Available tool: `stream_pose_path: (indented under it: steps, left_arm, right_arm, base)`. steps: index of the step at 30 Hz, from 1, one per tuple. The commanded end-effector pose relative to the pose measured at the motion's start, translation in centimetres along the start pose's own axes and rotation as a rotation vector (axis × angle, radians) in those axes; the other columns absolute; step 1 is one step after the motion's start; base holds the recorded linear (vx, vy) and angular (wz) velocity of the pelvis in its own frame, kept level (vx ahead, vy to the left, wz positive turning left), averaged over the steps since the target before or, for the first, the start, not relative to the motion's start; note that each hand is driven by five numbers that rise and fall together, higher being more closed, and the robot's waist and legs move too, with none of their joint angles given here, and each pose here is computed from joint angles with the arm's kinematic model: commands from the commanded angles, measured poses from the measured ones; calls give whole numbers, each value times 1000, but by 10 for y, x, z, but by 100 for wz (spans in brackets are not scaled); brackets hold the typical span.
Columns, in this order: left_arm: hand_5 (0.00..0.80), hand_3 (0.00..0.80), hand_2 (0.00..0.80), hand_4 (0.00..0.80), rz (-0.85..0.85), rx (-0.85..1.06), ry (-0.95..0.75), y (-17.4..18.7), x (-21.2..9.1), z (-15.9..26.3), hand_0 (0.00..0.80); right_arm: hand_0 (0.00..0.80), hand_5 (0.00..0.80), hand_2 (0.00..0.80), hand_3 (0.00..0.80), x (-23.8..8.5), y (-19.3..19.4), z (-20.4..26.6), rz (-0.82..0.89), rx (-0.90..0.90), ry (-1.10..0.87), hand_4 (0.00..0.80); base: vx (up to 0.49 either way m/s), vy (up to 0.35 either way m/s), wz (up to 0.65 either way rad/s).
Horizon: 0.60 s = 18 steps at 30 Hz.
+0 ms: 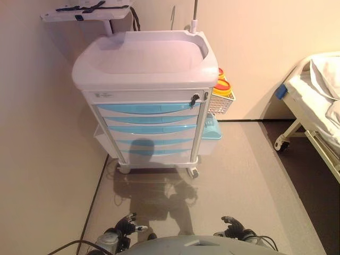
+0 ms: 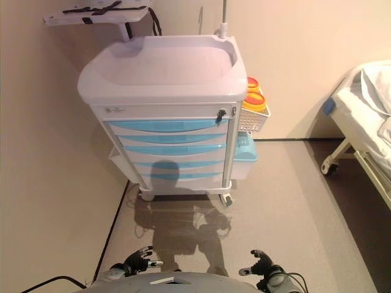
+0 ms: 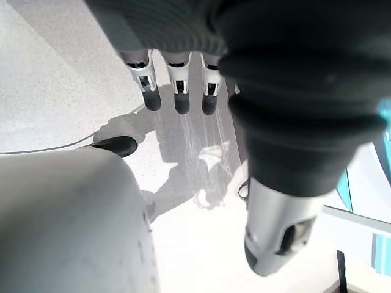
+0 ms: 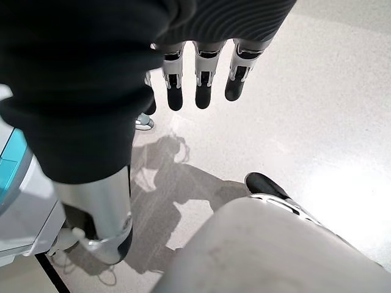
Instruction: Open the drawer and pick up the medicine
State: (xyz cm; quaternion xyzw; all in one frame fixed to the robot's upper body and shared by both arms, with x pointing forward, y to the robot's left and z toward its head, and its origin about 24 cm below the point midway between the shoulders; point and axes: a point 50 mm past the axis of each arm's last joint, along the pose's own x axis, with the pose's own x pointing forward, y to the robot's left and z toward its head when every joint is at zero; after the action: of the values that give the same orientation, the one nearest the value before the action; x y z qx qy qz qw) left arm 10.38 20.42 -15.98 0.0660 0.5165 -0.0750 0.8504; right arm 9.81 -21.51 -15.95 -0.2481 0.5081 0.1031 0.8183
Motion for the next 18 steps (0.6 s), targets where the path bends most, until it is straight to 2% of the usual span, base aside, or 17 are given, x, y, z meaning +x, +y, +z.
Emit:
stream_pose_path:
  steps: [1,18]
  left_arm:
    - [0,0,0,0,-21,43,-48,0,5,19,0]
    - [0,0,0,0,42,5,-5,3,3,7,0]
  right_arm:
    - [0,0,0,0,5,0,23,-3,-5,-69,0]
    - [0,0,0,0,5,1,18,-3,5,-62,0]
  base:
    - [0,0,0]
    - [4,1,0]
